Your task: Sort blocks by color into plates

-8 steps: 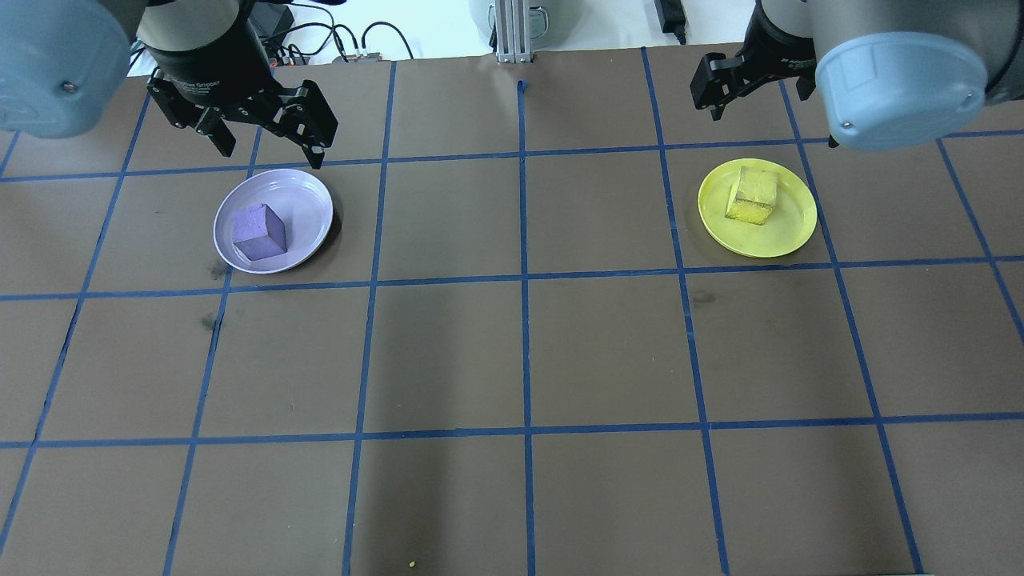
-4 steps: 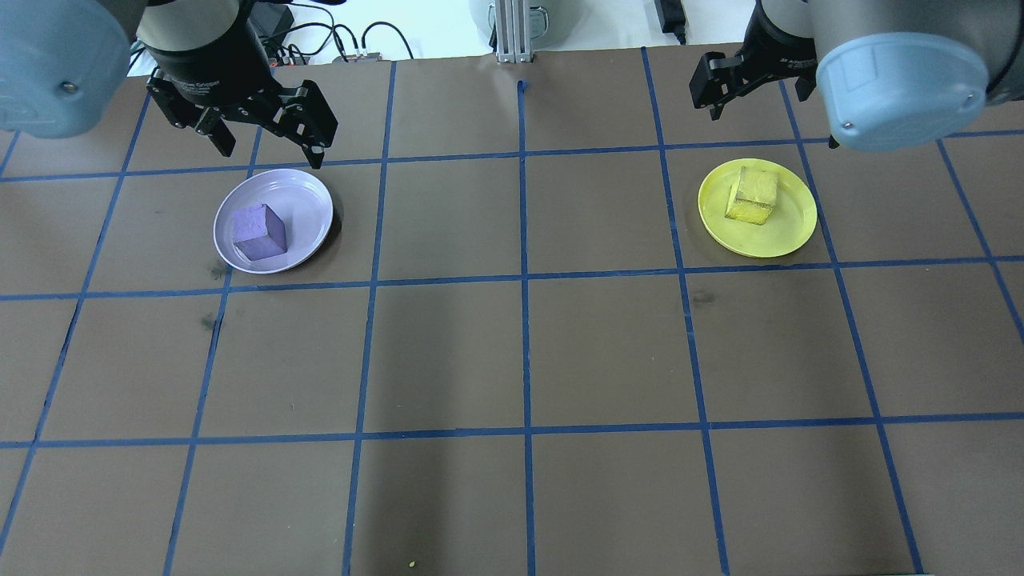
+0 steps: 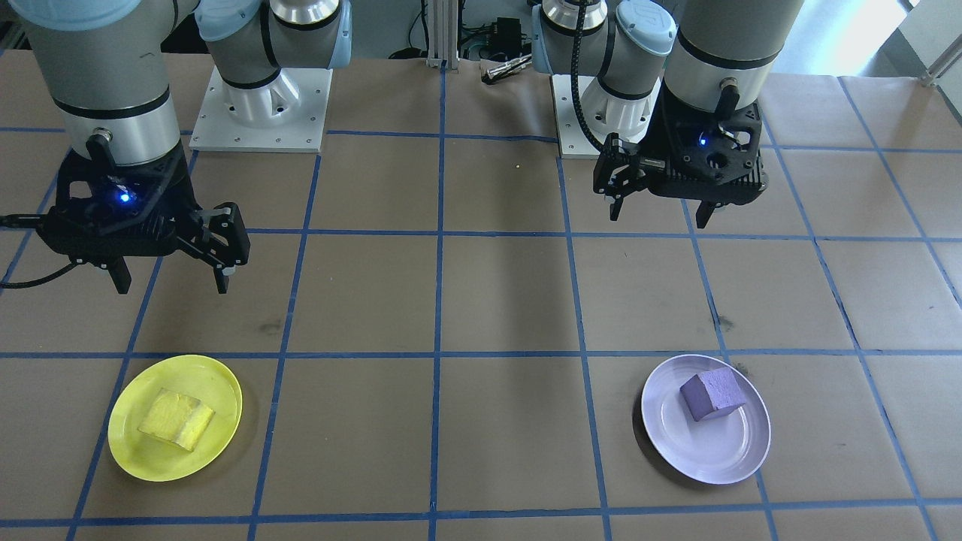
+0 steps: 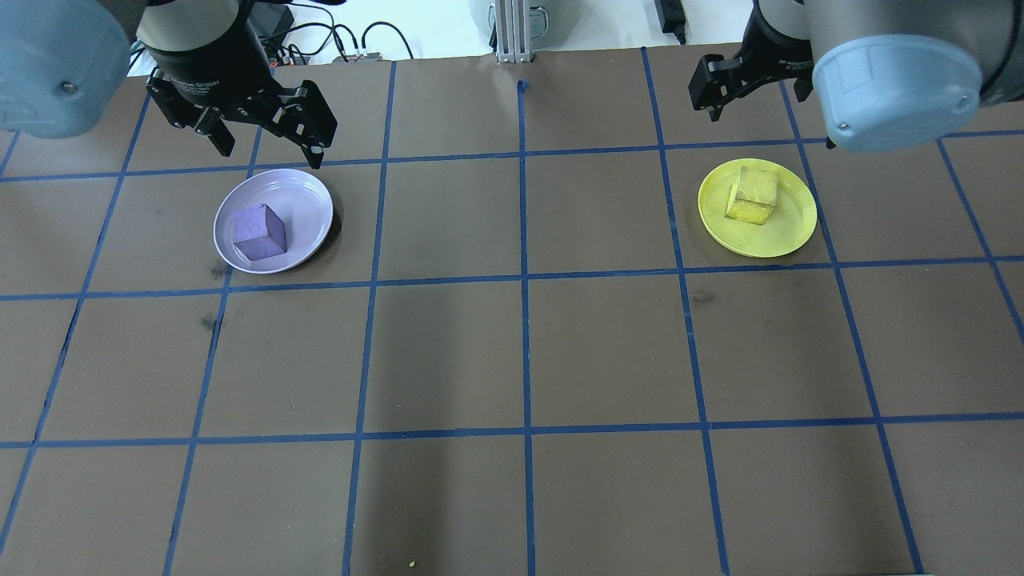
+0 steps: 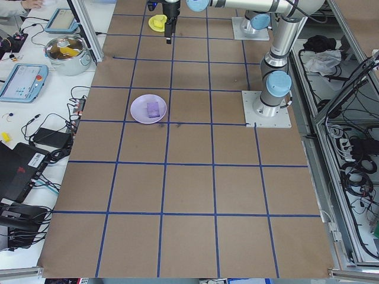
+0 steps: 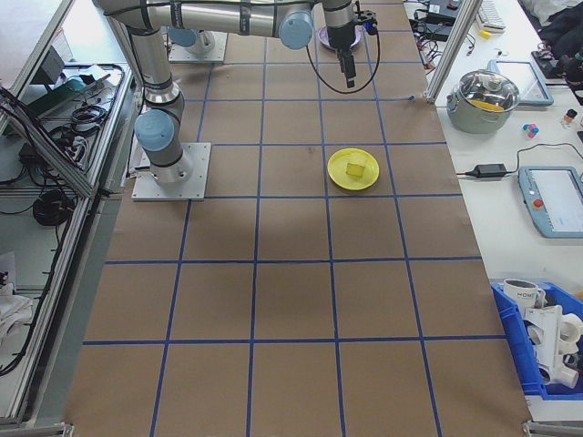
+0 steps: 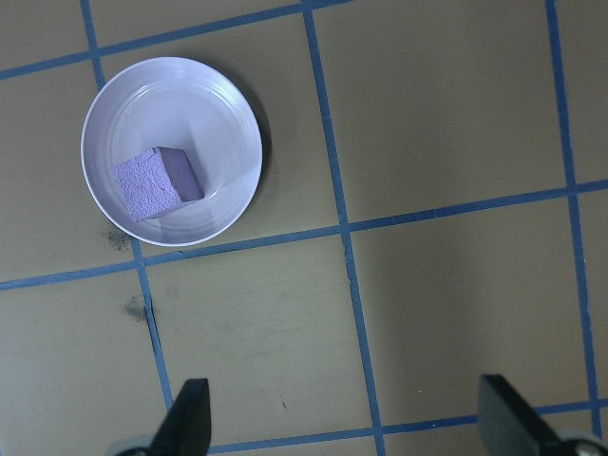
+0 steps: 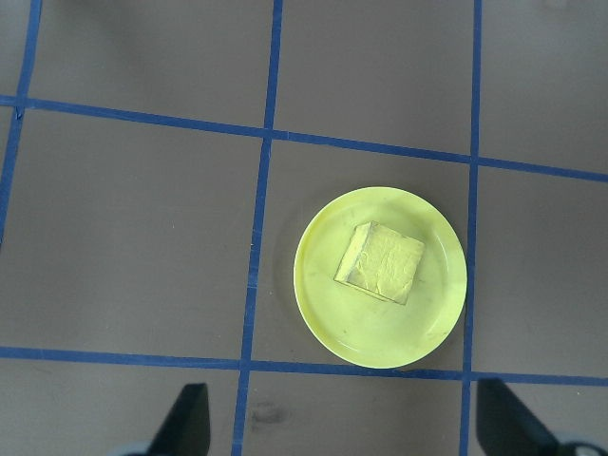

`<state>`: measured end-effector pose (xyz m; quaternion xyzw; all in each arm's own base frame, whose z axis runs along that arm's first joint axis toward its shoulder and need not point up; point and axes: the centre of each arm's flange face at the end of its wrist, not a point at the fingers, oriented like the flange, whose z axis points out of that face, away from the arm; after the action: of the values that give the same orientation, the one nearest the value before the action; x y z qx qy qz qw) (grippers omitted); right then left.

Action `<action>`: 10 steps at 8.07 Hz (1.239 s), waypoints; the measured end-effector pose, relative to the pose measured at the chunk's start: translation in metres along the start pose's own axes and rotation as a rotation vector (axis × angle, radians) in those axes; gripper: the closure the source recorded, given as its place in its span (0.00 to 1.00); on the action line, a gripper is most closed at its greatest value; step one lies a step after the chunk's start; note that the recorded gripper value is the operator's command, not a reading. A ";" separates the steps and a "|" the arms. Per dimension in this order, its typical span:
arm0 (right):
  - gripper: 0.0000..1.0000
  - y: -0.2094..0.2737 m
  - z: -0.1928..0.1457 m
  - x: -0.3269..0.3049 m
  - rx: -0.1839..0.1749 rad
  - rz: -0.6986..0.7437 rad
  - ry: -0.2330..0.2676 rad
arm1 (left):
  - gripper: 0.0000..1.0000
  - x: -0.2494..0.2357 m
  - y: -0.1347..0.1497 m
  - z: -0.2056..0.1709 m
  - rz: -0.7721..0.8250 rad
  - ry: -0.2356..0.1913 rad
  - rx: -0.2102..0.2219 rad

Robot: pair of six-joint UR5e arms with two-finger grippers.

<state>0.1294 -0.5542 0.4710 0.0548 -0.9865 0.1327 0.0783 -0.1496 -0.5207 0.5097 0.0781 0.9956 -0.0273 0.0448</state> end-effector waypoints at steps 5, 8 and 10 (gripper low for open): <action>0.00 -0.001 0.002 0.001 -0.001 0.010 0.002 | 0.00 0.000 0.000 0.000 0.000 0.000 -0.001; 0.00 0.000 0.003 0.002 -0.007 -0.004 0.010 | 0.00 0.000 0.000 0.000 0.000 0.000 0.000; 0.00 0.001 0.003 0.002 -0.009 -0.066 0.012 | 0.00 0.000 0.001 0.000 0.000 0.000 -0.001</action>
<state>0.1267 -0.5543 0.4688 0.0863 -0.9843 0.1261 0.0888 -0.1496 -0.5200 0.5099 0.0781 0.9956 -0.0268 0.0449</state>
